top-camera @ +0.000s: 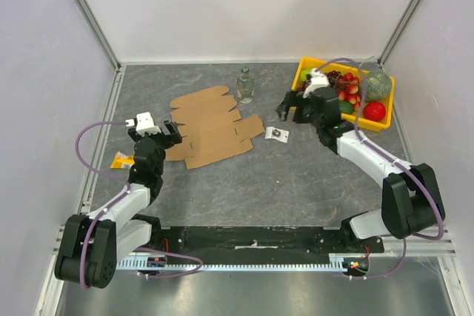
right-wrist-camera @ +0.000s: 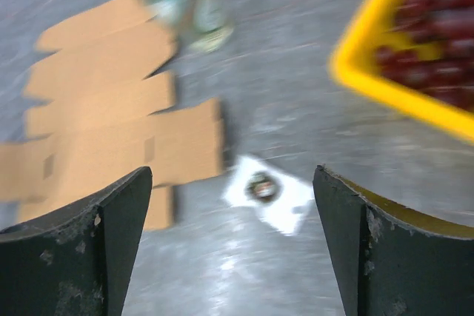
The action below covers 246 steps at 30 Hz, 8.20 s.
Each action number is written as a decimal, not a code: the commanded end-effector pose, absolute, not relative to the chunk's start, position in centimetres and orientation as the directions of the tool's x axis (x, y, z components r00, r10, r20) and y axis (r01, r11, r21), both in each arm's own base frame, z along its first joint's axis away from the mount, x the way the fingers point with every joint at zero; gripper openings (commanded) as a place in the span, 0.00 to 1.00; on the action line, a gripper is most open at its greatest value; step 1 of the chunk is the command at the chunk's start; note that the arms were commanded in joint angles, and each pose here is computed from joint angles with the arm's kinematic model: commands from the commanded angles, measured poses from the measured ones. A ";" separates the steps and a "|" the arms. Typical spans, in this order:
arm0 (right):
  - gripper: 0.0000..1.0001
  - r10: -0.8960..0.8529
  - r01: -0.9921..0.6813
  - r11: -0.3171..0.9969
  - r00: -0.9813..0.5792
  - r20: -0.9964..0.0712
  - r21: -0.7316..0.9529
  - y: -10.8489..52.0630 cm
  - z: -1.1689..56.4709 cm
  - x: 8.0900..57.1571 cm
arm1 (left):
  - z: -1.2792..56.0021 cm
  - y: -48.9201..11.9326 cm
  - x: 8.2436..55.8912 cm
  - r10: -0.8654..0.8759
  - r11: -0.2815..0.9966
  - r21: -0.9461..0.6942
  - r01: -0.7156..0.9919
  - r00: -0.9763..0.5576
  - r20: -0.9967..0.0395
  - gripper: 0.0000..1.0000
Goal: Fold the paper box
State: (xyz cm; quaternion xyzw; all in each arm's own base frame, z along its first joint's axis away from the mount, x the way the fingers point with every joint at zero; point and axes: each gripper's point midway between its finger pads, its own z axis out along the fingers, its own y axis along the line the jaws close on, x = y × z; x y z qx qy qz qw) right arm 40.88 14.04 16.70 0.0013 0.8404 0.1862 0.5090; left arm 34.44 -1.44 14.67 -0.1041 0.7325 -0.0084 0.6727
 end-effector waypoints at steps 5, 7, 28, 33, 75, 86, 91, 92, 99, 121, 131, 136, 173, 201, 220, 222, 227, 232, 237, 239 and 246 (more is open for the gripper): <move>0.93 0.363 -0.249 0.779 -0.568 -0.739 0.575 24.0 14.1 36.3 | 16.1 -3.3 35.2 -0.213 0.976 -0.210 -0.054 -0.053 -0.976 0.94; 0.91 0.366 -0.246 0.767 -0.591 -0.719 0.593 25.2 12.9 35.7 | 16.2 -3.5 35.3 -0.212 0.977 -0.210 -0.043 -0.052 -0.976 0.94; 0.69 0.464 -0.115 0.733 -0.636 -0.617 0.670 27.5 4.6 37.0 | 16.2 -4.5 35.6 -0.215 0.976 -0.215 0.009 -0.056 -0.975 0.92; 0.66 0.472 -0.099 0.745 -0.621 -0.626 0.659 27.6 3.4 38.0 | 16.3 -4.5 35.7 -0.215 0.976 -0.216 0.013 -0.054 -0.975 0.92; 0.37 0.485 -0.352 0.616 -0.535 -0.691 0.705 31.8 3.2 43.1 | 16.2 -5.7 35.9 -0.217 0.972 -0.222 0.072 -0.068 -0.974 0.92; 0.03 0.376 -0.501 0.598 -0.514 -0.771 0.626 31.7 7.3 41.4 | 16.7 -7.2 35.5 -0.224 0.960 -0.236 0.151 -0.094 -0.970 0.77; 0.00 0.248 -0.531 0.648 -0.531 -0.811 0.546 30.6 8.7 39.6 | 19.3 -7.7 34.4 -0.270 0.942 -0.279 0.185 -0.073 -0.960 0.66; 0.00 0.231 -0.535 0.655 -0.531 -0.815 0.534 30.3 9.1 39.2 | 19.7 -7.8 34.1 -0.292 0.934 -0.301 0.191 -0.071 -0.954 0.65; 0.00 0.012 -0.597 0.715 -0.509 -0.860 0.363 27.8 12.8 36.5 | 24.1 -10.7 32.7 -0.341 0.869 -0.338 0.362 -0.058 -0.938 0.50; 0.00 -0.346 -0.897 0.432 -0.262 -0.901 0.095 26.3 24.5 28.7 | 32.1 -26.2 29.1 0.120 0.253 -0.029 0.967 -0.061 -0.991 0.70; 0.00 -0.326 -0.919 0.389 -0.202 -0.923 0.063 26.6 27.1 28.0 | 30.6 -28.7 29.0 0.280 0.146 0.064 0.987 0.021 -0.960 0.63; 0.00 -0.318 -0.931 0.359 -0.183 -0.930 0.061 26.8 27.8 27.5 | 30.0 -29.1 29.0 0.334 0.123 0.072 0.990 0.027 -0.942 0.60; 0.09 -0.280 -0.922 0.386 -0.104 -0.954 -0.013 26.5 30.4 28.0 | 25.9 -32.1 28.0 0.463 0.036 -0.020 0.999 -0.034 -0.886 0.03; 0.88 -0.090 -0.883 0.469 -0.080 -0.993 0.029 26.4 21.6 30.3 | 30.1 -24.7 28.7 0.254 0.184 -0.052 0.982 -0.099 -0.962 0.02; 0.17 -0.081 -0.896 0.434 -0.140 -0.987 0.091 27.1 22.1 30.7 | 27.9 -22.9 33.5 0.222 0.432 -0.105 0.896 -0.219 -0.950 0.03; 0.15 -0.112 -0.876 0.469 -0.186 -0.976 0.113 26.9 22.1 31.5 | 27.2 -22.6 34.6 0.212 0.490 -0.126 0.863 -0.258 -0.943 0.05; 0.03 -0.227 -0.801 0.587 -0.302 -0.926 0.117 25.3 21.7 33.6 | 24.8 -22.0 36.3 0.177 0.587 -0.191 0.786 -0.355 -0.918 0.08; 0.00 -0.333 -0.779 0.620 -0.371 -0.867 0.095 24.3 20.6 34.3 | 22.0 -22.3 36.2 0.123 0.624 -0.292 0.725 -0.460 -0.879 0.09; 0.00 -0.398 -0.773 0.631 -0.399 -0.826 0.070 23.8 19.3 34.5 | 19.2 -22.2 35.0 0.072 0.669 -0.342 0.660 -0.515 -0.854 0.10; 0.00 -0.420 -0.768 0.639 -0.395 -0.817 0.043 23.7 18.8 34.6 | 17.9 -22.0 34.5 0.051 0.690 -0.348 0.634 -0.523 -0.851 0.11; 0.00 -0.523 -0.773 0.631 -0.362 -0.772 -0.066 25.1 17.4 33.5 | 14.7 -21.5 32.3 -0.016 0.734 -0.367 0.571 -0.526 -0.850 0.15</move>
